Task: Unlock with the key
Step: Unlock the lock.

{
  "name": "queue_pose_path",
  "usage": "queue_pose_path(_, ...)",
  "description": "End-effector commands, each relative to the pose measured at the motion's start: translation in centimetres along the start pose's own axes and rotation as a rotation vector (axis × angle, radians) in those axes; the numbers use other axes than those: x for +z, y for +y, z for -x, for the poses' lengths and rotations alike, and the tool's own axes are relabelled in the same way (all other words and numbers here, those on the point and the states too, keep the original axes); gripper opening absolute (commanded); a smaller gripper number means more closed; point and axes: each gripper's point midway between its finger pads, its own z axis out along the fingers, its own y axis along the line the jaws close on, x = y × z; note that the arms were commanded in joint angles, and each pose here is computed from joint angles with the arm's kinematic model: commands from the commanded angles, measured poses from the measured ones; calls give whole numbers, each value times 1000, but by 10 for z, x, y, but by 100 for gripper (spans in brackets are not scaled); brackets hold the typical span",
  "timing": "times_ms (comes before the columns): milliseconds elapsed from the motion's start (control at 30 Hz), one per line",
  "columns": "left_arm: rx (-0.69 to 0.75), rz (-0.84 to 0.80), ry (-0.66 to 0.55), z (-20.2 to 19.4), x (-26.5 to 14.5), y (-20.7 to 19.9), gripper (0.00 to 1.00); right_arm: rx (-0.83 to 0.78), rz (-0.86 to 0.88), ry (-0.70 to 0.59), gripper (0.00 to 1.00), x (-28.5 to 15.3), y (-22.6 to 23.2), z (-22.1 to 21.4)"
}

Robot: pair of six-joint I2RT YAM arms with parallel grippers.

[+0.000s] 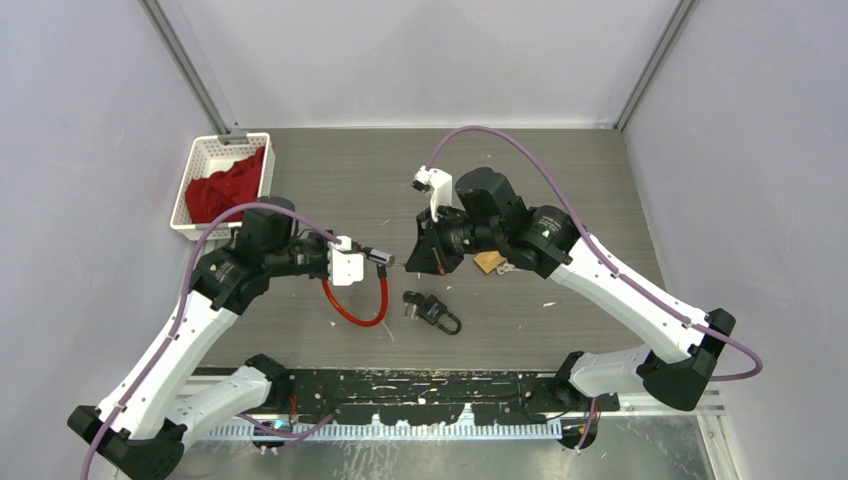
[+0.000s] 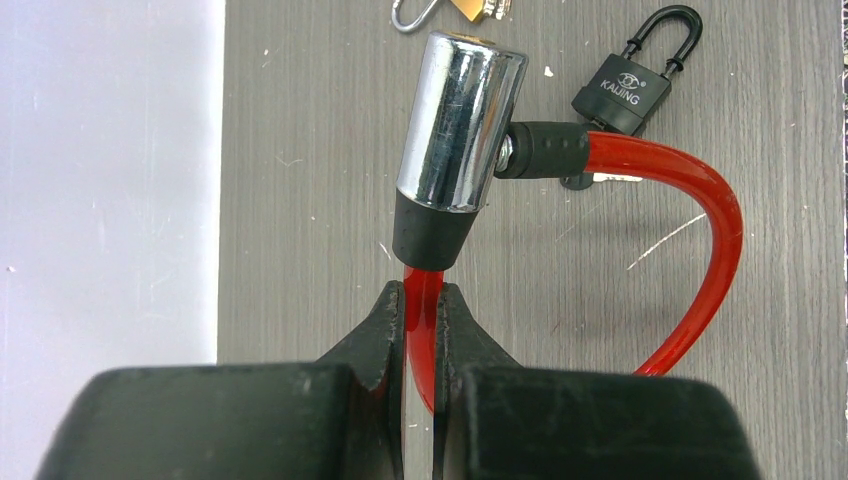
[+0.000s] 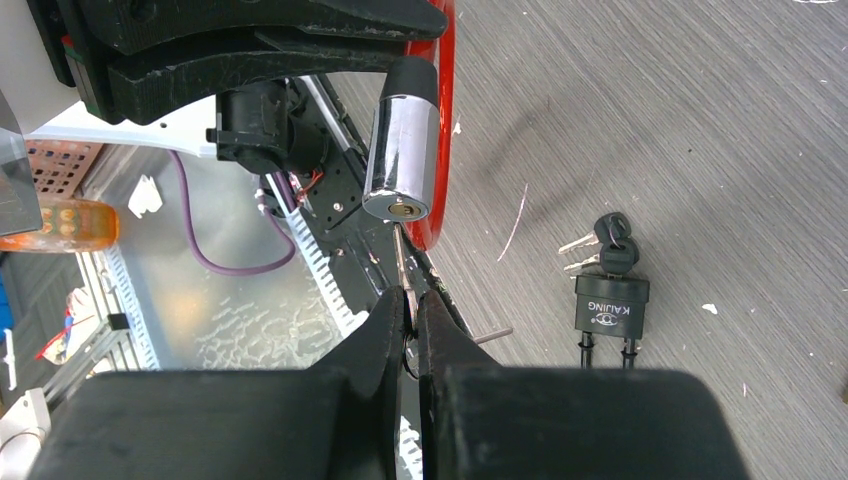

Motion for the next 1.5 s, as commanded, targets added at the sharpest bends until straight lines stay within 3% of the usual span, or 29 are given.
queue_pose_path(0,44,47,-58,18,-4,15,0,-35,17,-77,1,-3,8,20)
queue_pose_path(833,44,33,-68,23,-2,14,0,-16,-34,-54,1,14,-6,20)
queue_pose_path(1267,-87,169,-1,20,2,39,0,39,-5,-185,1,23,-3,38)
queue_pose_path(1467,13,190,71,12,5,40,0,49,-38,-150,1,27,-12,27)
